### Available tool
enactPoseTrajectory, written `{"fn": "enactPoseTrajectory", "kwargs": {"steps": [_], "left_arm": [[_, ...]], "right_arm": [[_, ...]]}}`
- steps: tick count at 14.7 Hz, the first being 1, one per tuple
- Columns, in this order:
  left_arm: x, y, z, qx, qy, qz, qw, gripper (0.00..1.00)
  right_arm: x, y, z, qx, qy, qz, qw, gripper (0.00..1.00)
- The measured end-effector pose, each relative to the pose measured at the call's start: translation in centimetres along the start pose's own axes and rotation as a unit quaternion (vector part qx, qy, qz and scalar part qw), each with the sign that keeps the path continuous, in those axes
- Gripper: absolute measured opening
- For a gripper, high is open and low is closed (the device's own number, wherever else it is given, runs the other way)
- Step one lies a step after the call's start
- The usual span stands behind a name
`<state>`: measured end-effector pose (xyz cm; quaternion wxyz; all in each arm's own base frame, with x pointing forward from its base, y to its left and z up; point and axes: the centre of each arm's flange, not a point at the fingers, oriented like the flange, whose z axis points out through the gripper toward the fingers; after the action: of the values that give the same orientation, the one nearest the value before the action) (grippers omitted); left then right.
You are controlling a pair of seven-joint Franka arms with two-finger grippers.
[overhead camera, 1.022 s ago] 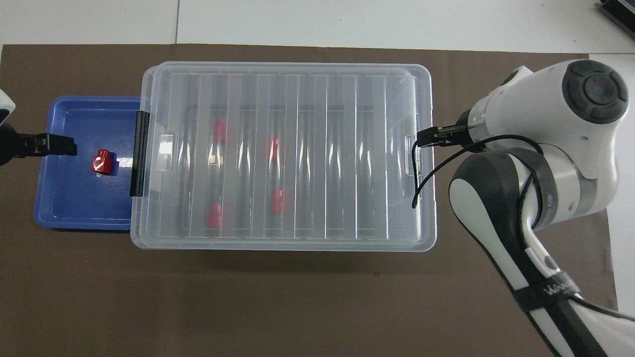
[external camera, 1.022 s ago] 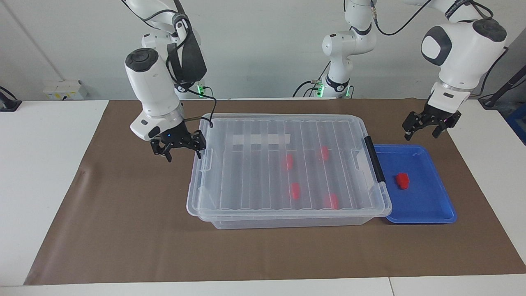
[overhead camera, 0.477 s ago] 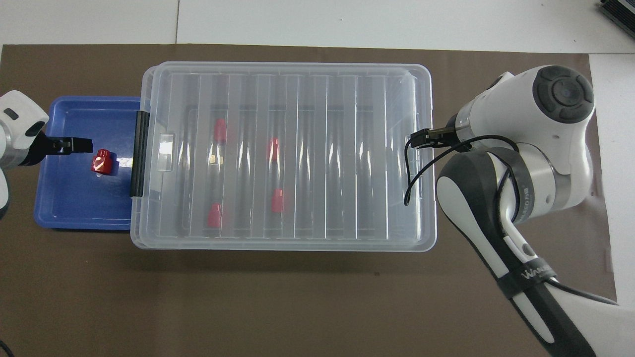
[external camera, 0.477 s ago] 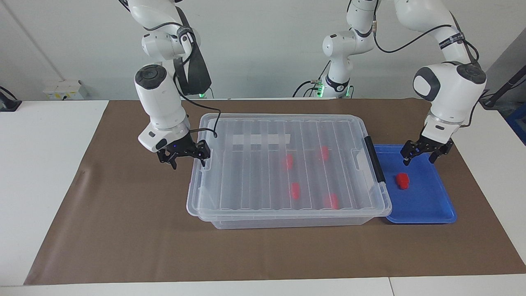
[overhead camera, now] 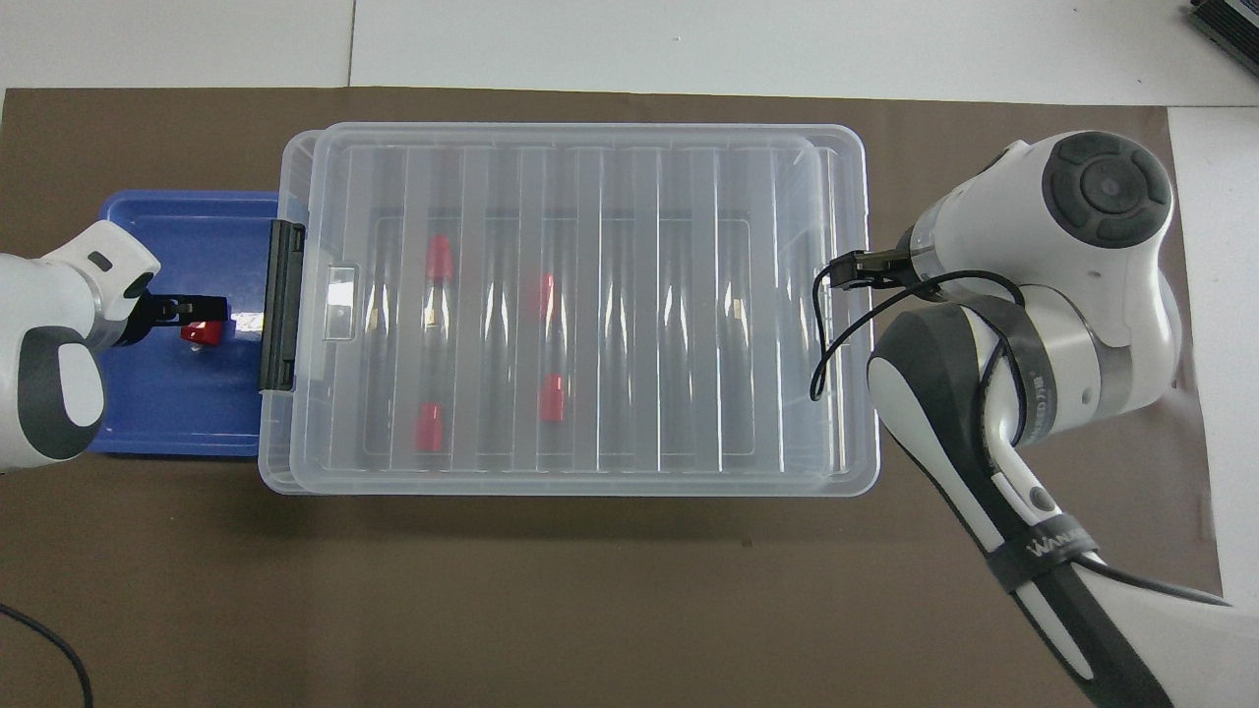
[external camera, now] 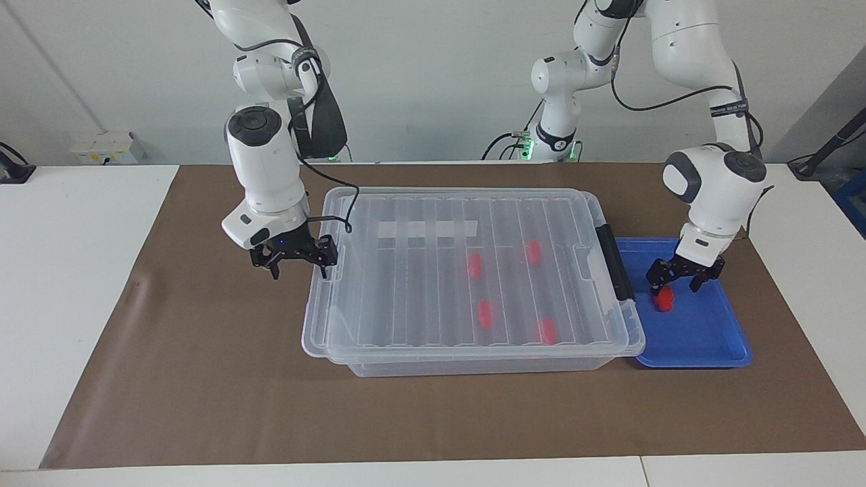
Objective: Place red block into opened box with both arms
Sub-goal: 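Slide the lid away with the right gripper while the left gripper grasps the block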
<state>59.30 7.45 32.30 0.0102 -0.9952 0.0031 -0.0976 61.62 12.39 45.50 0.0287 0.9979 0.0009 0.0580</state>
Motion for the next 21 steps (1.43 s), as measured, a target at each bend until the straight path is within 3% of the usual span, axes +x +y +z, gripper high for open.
{"fn": "enactPoseTrajectory", "kwargs": {"steps": [10,15,21], "left_arm": [[-0.8,-0.4,1.4,-0.002,-0.004,-0.005,1.000,0.97],[-0.7,-0.4,1.4,-0.001,0.000,-0.011,1.000,0.37],[0.6,-0.2,-0.1,-0.003,-0.008,-0.010,1.000,0.34]], "right_arm": [[0.6,4.3,0.3,-0.024,-0.005,0.023,0.999,1.00],[0.7,5.8,0.4,-0.037,-0.009,0.028,0.999,1.00],[0.7,7.7,0.3,-0.046,-0.013,0.023,0.999,1.00]]}}
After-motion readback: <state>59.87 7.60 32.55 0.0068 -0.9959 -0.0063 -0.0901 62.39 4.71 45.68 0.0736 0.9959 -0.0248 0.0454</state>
